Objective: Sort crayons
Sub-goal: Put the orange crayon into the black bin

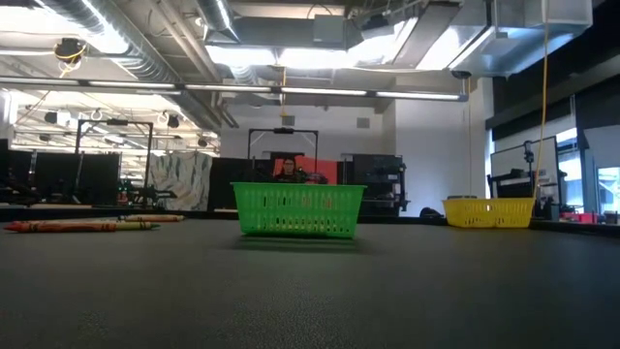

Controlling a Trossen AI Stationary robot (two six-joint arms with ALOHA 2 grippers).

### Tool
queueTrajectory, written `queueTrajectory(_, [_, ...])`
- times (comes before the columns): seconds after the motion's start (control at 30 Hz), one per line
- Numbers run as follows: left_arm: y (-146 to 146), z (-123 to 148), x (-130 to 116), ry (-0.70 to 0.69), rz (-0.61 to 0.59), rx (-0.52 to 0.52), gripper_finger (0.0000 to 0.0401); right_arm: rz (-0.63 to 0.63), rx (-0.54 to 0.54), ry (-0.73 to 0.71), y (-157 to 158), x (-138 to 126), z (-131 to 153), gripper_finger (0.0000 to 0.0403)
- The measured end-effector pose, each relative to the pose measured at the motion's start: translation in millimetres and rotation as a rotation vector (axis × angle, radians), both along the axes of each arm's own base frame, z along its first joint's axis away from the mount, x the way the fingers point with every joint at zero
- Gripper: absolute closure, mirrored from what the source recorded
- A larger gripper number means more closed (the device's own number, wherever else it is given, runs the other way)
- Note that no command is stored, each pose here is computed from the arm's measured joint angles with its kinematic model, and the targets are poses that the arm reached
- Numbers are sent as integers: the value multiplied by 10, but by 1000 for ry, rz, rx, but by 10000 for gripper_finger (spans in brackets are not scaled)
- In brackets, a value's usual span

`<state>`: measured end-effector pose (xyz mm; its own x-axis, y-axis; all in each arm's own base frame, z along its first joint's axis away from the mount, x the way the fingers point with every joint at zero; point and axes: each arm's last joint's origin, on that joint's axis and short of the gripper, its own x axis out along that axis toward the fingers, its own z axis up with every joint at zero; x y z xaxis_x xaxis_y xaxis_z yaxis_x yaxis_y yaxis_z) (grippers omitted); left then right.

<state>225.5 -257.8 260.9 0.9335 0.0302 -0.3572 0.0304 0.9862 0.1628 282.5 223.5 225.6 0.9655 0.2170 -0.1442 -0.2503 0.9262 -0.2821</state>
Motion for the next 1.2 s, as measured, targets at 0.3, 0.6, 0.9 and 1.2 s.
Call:
queueTrajectory(0.3, [126,-211,-499,517,83,-299,393,1,-4,8,0,-2,-9,235])
queueTrajectory(0.6, [84,-325,-936,865,279,-461,393,0,-18,25,-2,-5,-29,235])
queueTrajectory(0.9, [-49,-498,-1111,872,280,-355,382,1,-17,24,-2,-5,-29,235])
queueTrajectory(1.2, [-78,-677,-1097,916,337,-283,347,1,-26,34,-3,-6,-41,235])
